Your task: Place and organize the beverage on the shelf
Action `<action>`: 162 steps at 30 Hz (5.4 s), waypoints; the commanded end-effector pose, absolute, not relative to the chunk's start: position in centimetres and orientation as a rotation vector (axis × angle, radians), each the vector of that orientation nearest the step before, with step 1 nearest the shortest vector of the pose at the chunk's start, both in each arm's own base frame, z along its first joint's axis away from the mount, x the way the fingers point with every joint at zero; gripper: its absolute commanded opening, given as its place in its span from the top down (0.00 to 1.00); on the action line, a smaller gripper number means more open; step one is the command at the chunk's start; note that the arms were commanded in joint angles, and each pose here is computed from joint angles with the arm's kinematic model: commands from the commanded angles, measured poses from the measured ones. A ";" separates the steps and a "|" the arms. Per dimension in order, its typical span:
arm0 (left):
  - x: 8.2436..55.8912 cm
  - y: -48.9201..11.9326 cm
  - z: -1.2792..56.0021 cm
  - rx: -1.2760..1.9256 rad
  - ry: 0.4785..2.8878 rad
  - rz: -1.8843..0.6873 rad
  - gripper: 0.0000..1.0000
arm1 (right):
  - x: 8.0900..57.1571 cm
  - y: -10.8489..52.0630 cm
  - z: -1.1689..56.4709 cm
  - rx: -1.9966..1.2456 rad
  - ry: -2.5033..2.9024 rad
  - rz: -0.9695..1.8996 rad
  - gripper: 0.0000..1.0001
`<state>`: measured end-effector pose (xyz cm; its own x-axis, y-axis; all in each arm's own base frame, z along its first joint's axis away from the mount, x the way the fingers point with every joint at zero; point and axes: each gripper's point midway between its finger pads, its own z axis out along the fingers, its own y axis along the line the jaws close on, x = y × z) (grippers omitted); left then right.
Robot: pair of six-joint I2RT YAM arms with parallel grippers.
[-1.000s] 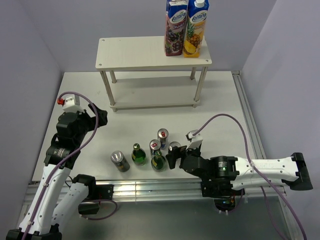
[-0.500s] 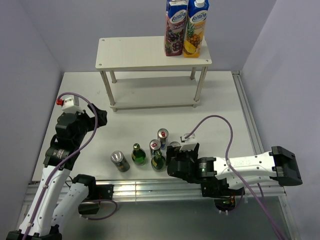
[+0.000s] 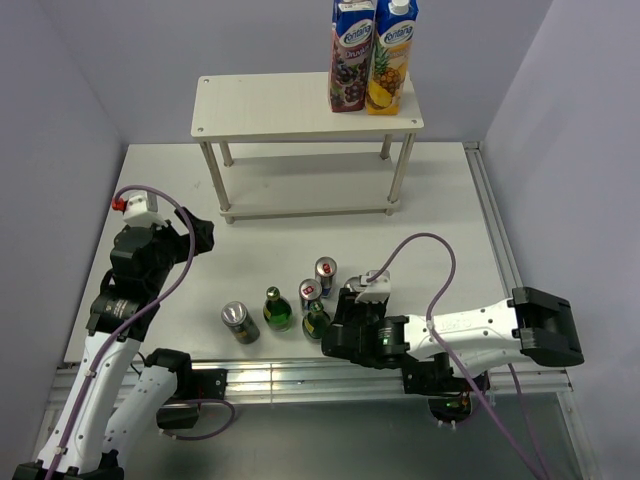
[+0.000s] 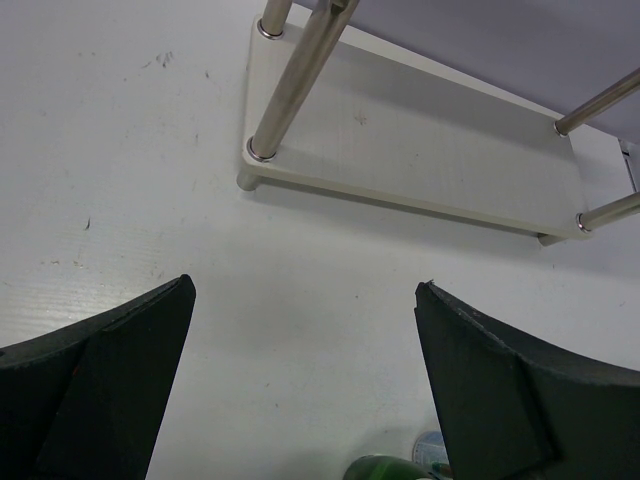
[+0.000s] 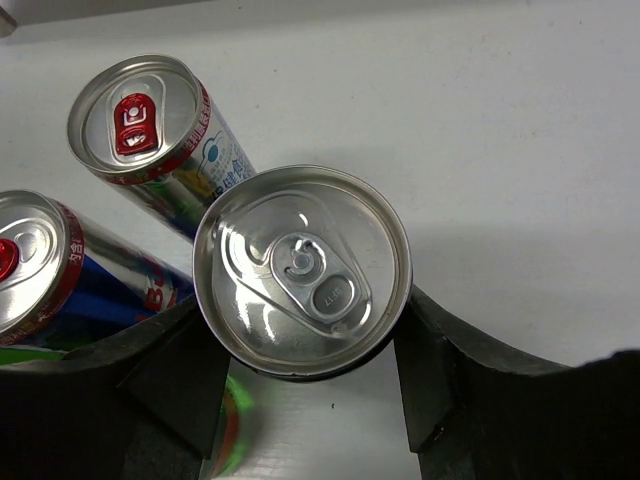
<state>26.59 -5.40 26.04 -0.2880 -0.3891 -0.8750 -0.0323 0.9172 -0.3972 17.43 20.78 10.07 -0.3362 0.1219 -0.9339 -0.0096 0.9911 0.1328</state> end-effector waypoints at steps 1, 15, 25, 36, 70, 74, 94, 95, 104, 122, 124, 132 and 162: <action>26.6 -5.4 28.2 -0.279 1.775 -0.369 0.01 | 18.2 20.3 11.8 0.154 1.832 0.111 0.79; 26.3 -5.4 28.5 -0.276 1.760 -0.375 0.01 | 21.7 16.7 25.3 0.352 1.586 0.000 1.00; 26.2 -5.4 28.7 -0.271 1.753 -0.374 0.01 | 27.7 19.3 28.2 0.195 1.677 0.125 1.00; 26.2 -5.3 28.9 -0.270 1.747 -0.373 0.01 | 38.0 17.4 27.0 0.213 1.697 0.039 1.00; 26.6 -5.0 28.6 -0.277 1.753 -0.366 0.01 | 50.6 14.9 23.0 0.374 1.553 -0.072 1.00; 26.6 -4.9 28.6 -0.279 1.748 -0.369 0.01 | 51.6 14.9 22.0 0.371 1.559 -0.105 1.00; 26.8 -4.4 28.6 -0.290 1.748 -0.360 0.01 | 49.2 14.7 22.9 0.394 1.612 -0.088 0.00; 26.8 -4.4 28.6 -0.292 1.747 -0.360 0.01 | 48.7 14.9 23.1 0.397 1.612 -0.069 0.00; 26.8 -4.1 28.6 -0.297 1.744 -0.352 0.01 | 42.7 16.7 25.2 0.328 1.672 0.059 0.00; 26.9 -2.9 28.7 -0.352 1.730 -0.310 0.01 | 16.5 34.9 32.3 -0.291 1.700 0.606 0.00; 26.9 -2.8 28.7 -0.355 1.730 -0.306 0.01 | 13.8 37.2 31.6 -0.361 1.720 0.664 0.00; 26.8 -2.5 28.8 -0.364 1.724 -0.296 0.01 | 7.7 44.7 25.1 -0.506 1.864 0.750 0.00; 26.5 -2.8 29.2 -0.348 1.712 -0.317 0.01 | 13.8 48.0 12.6 -0.379 1.864 0.383 0.00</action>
